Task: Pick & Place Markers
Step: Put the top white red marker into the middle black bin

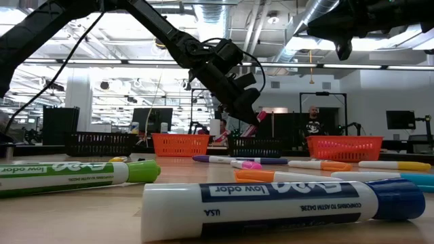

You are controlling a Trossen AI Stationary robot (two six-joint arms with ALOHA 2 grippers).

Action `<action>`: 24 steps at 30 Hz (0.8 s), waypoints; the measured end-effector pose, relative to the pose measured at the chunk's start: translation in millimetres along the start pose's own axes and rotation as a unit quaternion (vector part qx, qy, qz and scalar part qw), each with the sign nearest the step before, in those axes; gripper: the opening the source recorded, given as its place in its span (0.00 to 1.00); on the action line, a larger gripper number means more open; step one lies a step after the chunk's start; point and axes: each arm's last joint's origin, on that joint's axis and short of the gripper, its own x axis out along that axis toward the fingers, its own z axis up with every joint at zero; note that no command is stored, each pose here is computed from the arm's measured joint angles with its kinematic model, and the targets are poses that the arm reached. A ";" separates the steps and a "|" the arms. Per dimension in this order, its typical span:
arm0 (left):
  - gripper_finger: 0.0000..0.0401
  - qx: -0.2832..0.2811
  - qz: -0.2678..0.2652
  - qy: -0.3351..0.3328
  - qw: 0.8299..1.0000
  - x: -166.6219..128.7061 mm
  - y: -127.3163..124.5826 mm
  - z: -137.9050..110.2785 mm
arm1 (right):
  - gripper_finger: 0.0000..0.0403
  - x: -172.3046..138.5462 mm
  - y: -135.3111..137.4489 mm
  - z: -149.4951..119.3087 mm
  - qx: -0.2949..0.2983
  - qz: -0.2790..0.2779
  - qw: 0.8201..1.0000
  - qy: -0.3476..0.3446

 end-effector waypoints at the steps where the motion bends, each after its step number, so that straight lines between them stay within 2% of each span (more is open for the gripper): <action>1: 0.16 0.001 0.000 0.006 1.000 0.0 0.5 -1.3 | 0.16 0.0 0.0 0.0 0.000 0.000 1.000 0.000; 13: 0.20 0.001 -0.001 0.021 1.000 -0.2 2.2 -4.6 | 0.16 0.0 0.0 0.0 0.000 0.000 1.000 0.000; 17: 0.21 0.025 -0.002 0.021 0.999 -0.2 1.8 -4.5 | 0.16 0.0 0.0 0.0 0.000 0.000 1.000 0.000; 24: 0.22 0.027 -0.010 0.018 0.999 -0.5 1.0 -3.8 | 0.16 0.0 0.0 0.0 0.000 0.000 1.000 0.000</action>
